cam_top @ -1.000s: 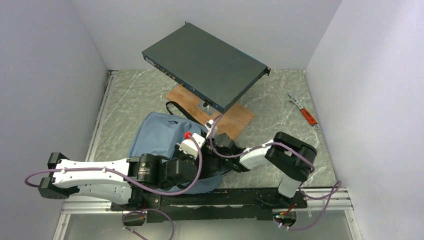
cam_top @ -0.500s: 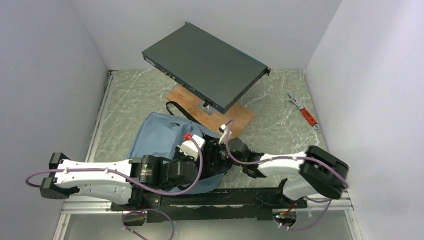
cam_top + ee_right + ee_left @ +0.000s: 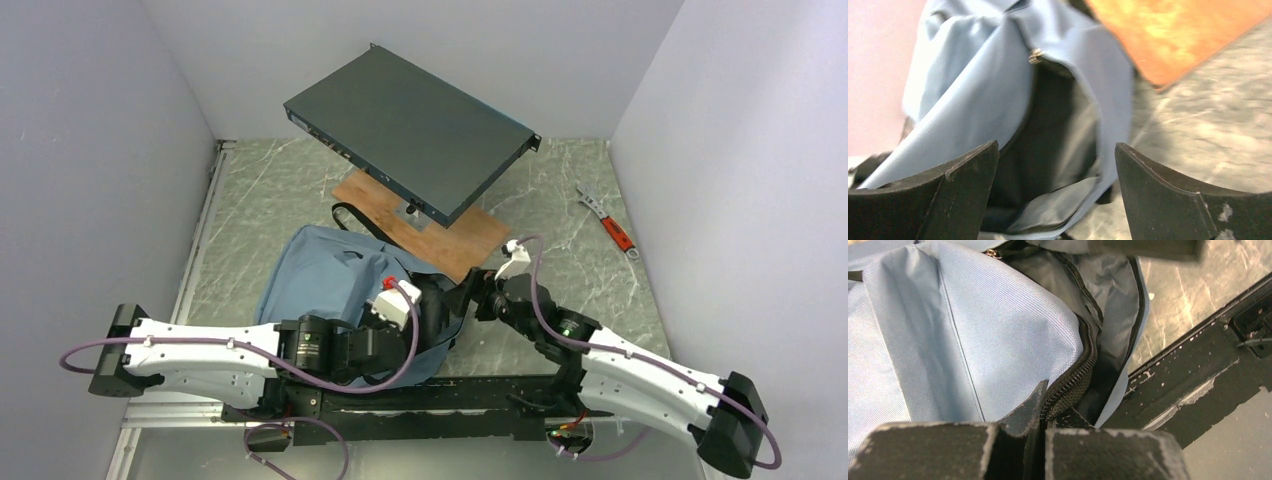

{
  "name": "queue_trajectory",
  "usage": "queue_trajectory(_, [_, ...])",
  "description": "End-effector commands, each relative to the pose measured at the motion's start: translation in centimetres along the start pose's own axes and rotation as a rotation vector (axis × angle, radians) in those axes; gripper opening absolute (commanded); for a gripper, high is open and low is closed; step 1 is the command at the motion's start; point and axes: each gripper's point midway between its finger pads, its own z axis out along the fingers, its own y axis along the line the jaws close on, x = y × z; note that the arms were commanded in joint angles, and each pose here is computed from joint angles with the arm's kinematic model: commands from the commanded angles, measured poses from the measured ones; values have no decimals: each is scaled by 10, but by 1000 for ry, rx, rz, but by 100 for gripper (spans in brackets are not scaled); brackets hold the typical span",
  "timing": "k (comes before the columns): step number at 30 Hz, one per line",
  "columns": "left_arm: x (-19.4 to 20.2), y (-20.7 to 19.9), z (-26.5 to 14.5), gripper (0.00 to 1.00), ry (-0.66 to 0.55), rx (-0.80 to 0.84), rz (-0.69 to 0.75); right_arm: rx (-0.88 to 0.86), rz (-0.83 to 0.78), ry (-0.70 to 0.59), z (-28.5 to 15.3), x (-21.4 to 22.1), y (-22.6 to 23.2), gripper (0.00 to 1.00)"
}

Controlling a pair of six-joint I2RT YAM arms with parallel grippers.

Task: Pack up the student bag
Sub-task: Place the book in the student bag, then zip the student bag at the center of the board.

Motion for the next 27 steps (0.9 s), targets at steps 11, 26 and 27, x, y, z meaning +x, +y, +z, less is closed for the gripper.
queue_trajectory(11, [46,1,-2,0,82,87,-135,176,-123,32,28,-29,-35,70])
queue_trajectory(26, [42,53,-25,0,-13,13,-254,25,-1075,-148,68,-31,28,94])
queue_trajectory(27, [39,56,-28,0,-26,10,-269,15,-1116,-151,68,-30,27,95])
